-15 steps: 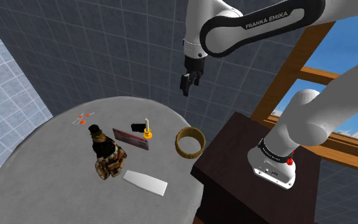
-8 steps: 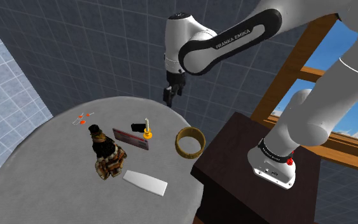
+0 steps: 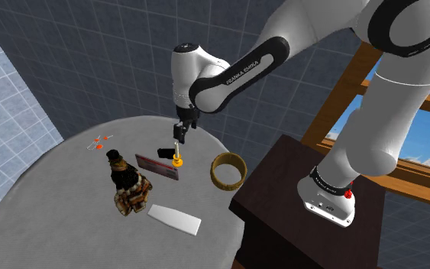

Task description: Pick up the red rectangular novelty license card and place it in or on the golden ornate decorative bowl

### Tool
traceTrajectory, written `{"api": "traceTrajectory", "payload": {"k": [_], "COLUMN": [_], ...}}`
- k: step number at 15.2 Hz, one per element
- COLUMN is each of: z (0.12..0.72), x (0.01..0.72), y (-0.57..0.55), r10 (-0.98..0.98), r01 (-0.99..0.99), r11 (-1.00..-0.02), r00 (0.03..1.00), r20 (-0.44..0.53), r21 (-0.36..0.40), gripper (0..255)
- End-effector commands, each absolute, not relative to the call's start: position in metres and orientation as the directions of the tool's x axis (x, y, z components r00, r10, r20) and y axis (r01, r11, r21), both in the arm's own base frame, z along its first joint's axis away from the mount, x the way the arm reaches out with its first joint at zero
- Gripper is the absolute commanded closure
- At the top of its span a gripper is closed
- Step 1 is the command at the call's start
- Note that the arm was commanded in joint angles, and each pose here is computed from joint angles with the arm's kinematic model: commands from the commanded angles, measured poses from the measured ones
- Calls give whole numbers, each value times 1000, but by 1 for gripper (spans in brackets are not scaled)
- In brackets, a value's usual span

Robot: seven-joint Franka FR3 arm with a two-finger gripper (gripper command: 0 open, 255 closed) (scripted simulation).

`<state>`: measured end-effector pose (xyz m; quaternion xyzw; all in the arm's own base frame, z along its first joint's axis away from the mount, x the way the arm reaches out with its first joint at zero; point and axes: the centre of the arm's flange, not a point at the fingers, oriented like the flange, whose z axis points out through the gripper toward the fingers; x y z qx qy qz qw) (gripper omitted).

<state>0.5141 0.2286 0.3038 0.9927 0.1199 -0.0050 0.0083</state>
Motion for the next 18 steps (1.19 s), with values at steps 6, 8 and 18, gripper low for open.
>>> {"api": "traceTrajectory", "payload": {"k": [6,8,18], "z": [242,225,167], "x": [551,561,578], "y": [283,300,326], "r10": [304,323,352], "r01": [304,323,351], "r11": [-953,-946,-936], "r00": [953,946,936], "r20": [7,13,21], "r21": [12,11,10], "gripper": [0,0,0]}}
